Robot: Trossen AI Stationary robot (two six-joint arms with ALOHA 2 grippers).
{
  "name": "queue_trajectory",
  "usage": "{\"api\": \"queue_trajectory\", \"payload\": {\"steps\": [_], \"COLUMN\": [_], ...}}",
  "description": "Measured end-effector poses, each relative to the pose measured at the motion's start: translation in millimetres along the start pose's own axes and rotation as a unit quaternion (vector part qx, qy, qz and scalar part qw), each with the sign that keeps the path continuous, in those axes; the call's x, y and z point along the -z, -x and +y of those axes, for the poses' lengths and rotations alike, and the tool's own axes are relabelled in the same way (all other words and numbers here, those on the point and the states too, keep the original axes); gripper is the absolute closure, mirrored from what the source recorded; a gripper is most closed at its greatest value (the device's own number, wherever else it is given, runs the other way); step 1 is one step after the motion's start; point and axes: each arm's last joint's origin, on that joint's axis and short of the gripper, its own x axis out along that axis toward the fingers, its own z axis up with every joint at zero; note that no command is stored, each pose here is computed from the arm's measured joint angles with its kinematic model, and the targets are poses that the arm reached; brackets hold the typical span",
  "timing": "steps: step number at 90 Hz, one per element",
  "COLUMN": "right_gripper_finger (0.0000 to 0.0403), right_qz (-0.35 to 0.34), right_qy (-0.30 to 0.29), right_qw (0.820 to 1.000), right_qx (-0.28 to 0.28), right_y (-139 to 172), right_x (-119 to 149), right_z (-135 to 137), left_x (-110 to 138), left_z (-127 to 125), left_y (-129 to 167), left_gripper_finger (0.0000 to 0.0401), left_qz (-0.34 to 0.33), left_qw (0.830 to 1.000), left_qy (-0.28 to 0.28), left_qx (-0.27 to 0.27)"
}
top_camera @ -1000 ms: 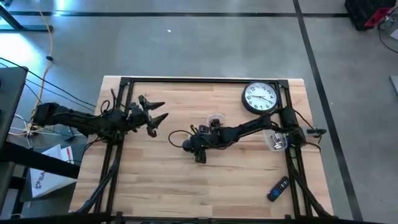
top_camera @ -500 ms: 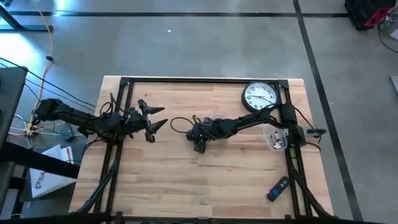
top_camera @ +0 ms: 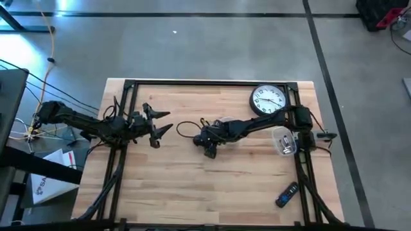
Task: Insert battery
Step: Remove the black cover of the remote
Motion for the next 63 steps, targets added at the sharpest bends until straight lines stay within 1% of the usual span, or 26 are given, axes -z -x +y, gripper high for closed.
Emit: {"api": "queue_trajectory", "payload": {"steps": [8, 13, 17, 24, 35, 41, 56, 63], "right_gripper_finger": [0.0107, 0.0107, 0.0107, 0.0107, 0.0107, 0.0107, 0.0107, 0.0107], "right_qz": [0.004, 0.013, 0.014, 0.017, 0.017, 0.022, 0.071, 0.093], "right_qy": [0.012, 0.033, 0.057, 0.116, 0.209, 0.239, 0.271, 0.297], "right_qw": [1.0, 0.999, 0.998, 0.993, 0.975, 0.967, 0.956, 0.948], "right_qx": [0.001, 0.003, 0.006, 0.026, 0.073, 0.086, 0.083, 0.064], "right_y": [18.1, 29.7, 41.7, 60.9, 81.9, 89.6, 100.3, 105.5], "right_x": [-3.2, -1.2, 0.9, 8.5, 26.9, 37.6, 68.1, 82.5], "right_z": [2.9, 8.0, 13.8, 27.8, 54.4, 68.8, 95.9, 109.6], "left_x": [-0.5, -1.0, -1.4, -2.0, -3.5, -4.4, -5.7, -6.1], "left_z": [-2.5, -4.4, -6.1, -9.3, -14.4, -18.0, -38.1, -51.9], "left_y": [1.1, 2.0, 2.9, 4.4, 6.8, 7.1, -1.3, -8.2], "left_gripper_finger": [0.0171, 0.0171, 0.0171, 0.0171, 0.0171, 0.0171, 0.0172, 0.0172], "left_qz": [-0.001, -0.003, -0.003, -0.006, -0.013, -0.012, 0.011, 0.025], "left_qw": [1.0, 1.0, 1.0, 0.999, 0.997, 0.997, 0.993, 0.99], "left_qy": [-0.006, -0.007, -0.012, -0.02, -0.019, -0.005, -0.003, -0.008], "left_qx": [0.009, 0.016, 0.022, 0.038, 0.067, 0.08, 0.118, 0.137]}}
